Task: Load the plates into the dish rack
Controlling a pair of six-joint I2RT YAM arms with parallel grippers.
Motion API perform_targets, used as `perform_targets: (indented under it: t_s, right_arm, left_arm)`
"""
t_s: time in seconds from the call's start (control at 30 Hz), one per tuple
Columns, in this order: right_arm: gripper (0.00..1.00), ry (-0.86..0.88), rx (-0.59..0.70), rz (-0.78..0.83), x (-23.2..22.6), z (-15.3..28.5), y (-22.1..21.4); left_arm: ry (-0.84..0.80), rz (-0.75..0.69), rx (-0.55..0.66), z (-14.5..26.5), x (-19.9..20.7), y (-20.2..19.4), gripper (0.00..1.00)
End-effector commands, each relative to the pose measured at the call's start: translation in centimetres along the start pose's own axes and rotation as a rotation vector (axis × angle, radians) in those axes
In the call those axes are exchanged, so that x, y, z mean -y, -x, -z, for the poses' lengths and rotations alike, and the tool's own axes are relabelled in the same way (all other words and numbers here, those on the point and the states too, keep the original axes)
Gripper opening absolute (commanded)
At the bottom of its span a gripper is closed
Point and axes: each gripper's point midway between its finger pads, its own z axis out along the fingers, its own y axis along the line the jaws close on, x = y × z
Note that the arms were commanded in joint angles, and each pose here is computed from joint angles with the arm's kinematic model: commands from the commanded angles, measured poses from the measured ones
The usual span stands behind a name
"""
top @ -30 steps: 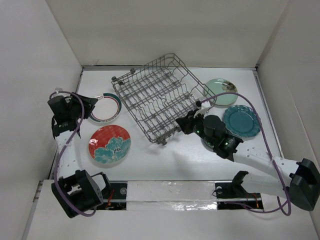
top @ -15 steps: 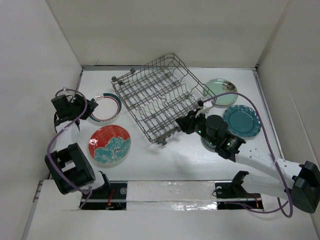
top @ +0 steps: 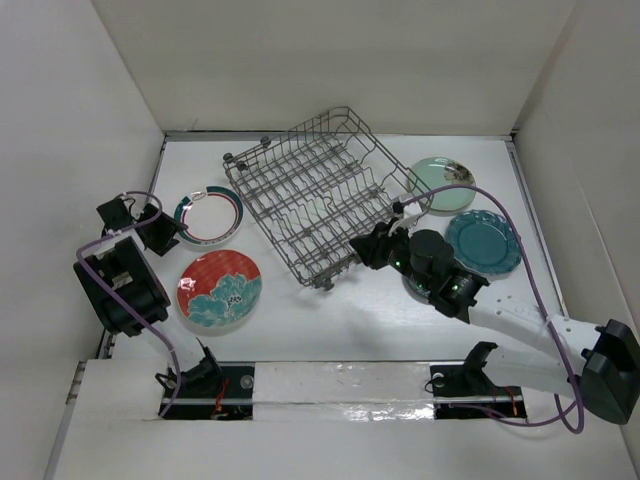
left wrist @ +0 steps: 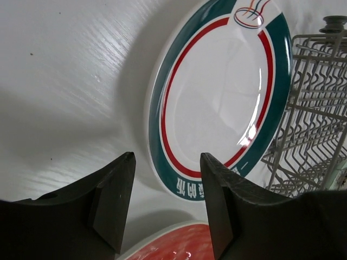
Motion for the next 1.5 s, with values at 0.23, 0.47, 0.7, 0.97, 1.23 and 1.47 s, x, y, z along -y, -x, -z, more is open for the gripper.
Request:
perform_targets:
  t_s: [0.23,0.47,0.7,0.97,1.23,1.47]
  right_arm:
    - [0.28,0.012,-0.005,0.011,-0.1,-0.9,-0.2]
    - [0.28,-0.003,-0.001,0.016,0.2,-1.0,-0.2]
    - [0.28,-0.006,-0.008,0.019,0.2,-1.1,-0.3]
    - [0.28,0.002,0.012,0.017,0.1,-0.5,0.3]
    - [0.28,0.002,0.009,0.018,0.1,-0.6,0.2]
    - [0.27,0.008,-0.009,0.017,0.0,-1.0,-0.3]
  left_arm:
    - [-0.001,-0.007,-0.019,-1.6,-0.1,1.4,0.45]
    - [0.025,0.028,-0.066,-2.8,-0.9,1.2,0.37]
    - [0.032,0.056,-0.078,-3.8,-1.3,1.3,0.32]
    - [0.023,0.055,-0.060,-4.0,-1.3,1.4,0.22]
    - [0.006,0.035,-0.032,-3.2,-0.5,2.1,0.00]
    - [-0.049,0.002,0.078,0.3,2.6,4.7,0.00]
